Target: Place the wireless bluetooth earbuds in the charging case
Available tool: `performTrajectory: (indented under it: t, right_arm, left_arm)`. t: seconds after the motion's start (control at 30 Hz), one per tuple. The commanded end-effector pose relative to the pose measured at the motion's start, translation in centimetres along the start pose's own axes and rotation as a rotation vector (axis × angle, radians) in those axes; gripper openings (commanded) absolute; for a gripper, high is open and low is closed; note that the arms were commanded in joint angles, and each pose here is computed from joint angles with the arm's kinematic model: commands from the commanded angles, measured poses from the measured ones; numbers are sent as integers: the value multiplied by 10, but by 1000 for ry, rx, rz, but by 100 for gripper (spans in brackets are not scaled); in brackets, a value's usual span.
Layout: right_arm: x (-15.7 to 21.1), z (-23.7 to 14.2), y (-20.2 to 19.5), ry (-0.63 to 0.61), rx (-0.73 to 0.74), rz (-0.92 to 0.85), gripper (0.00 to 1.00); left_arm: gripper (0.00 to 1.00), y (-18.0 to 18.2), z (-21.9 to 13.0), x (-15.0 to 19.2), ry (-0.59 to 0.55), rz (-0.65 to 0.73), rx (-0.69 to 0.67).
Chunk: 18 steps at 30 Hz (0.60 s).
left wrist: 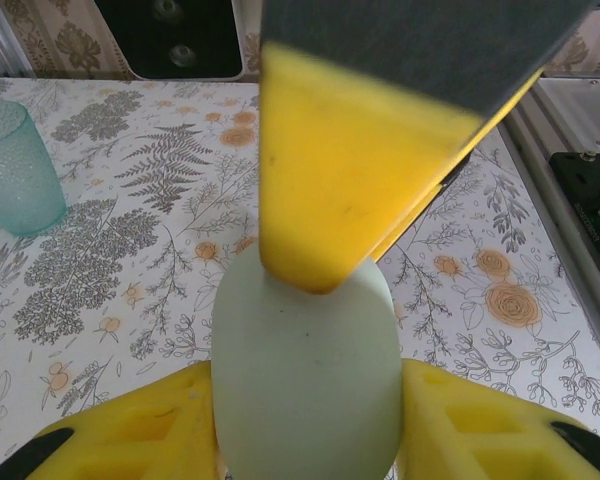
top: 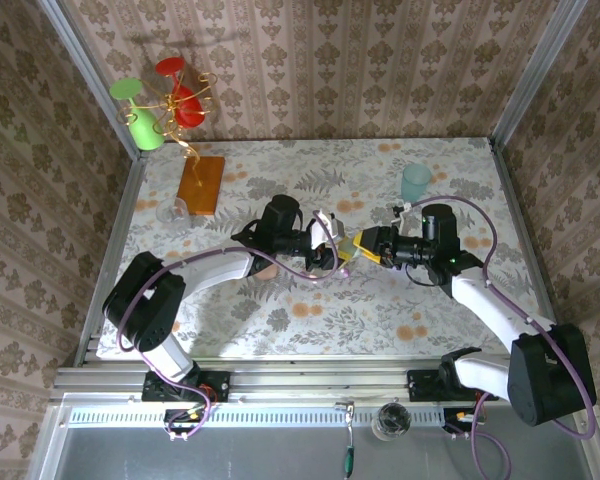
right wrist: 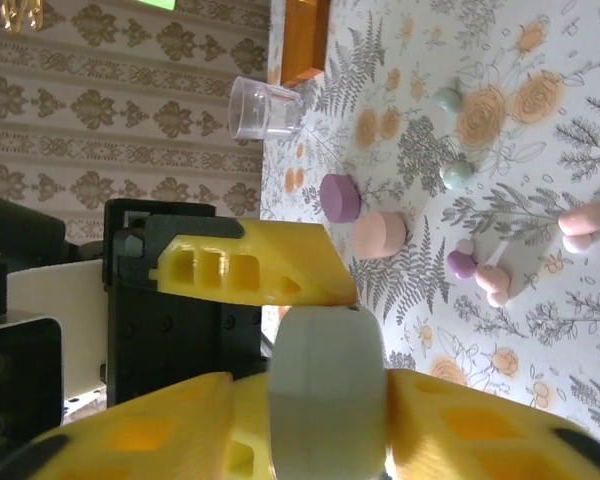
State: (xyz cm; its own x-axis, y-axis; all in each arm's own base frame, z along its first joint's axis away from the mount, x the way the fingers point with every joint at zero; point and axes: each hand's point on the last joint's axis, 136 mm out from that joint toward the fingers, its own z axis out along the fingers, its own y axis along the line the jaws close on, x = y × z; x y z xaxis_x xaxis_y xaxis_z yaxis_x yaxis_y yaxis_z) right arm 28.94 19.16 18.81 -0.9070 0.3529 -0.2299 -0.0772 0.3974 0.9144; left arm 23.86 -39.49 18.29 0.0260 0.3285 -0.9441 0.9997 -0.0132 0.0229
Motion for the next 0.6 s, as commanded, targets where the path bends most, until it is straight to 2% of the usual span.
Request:
performTrajectory:
  t: [0.0,0.13,0.17,0.23,0.33,0.4,0.57]
  right_arm:
    - [-5,1,10,-4,-22,-26,34]
    - [-5,1,5,0,-10,-10,27]
    - [-5,2,4,0,-7,-7,28]
    - [-6,3,2,1,-1,-3,36]
    - [-6,5,0,7,2,3,37]
    - [-7,6,-1,7,5,7,34]
    - [-8,5,1,3,-2,8,20]
  left_arm:
    - [42,-8,-5,-8,-26,41,20]
    - [42,-7,-5,-10,-30,44,15]
    - [42,-6,-5,-11,-32,46,14]
    - [42,-6,-4,-12,-34,49,13]
    - [42,-5,-5,-14,-38,54,12]
    - [42,-5,-5,-15,-39,53,12]
    - [45,-4,-5,-15,-47,60,0]
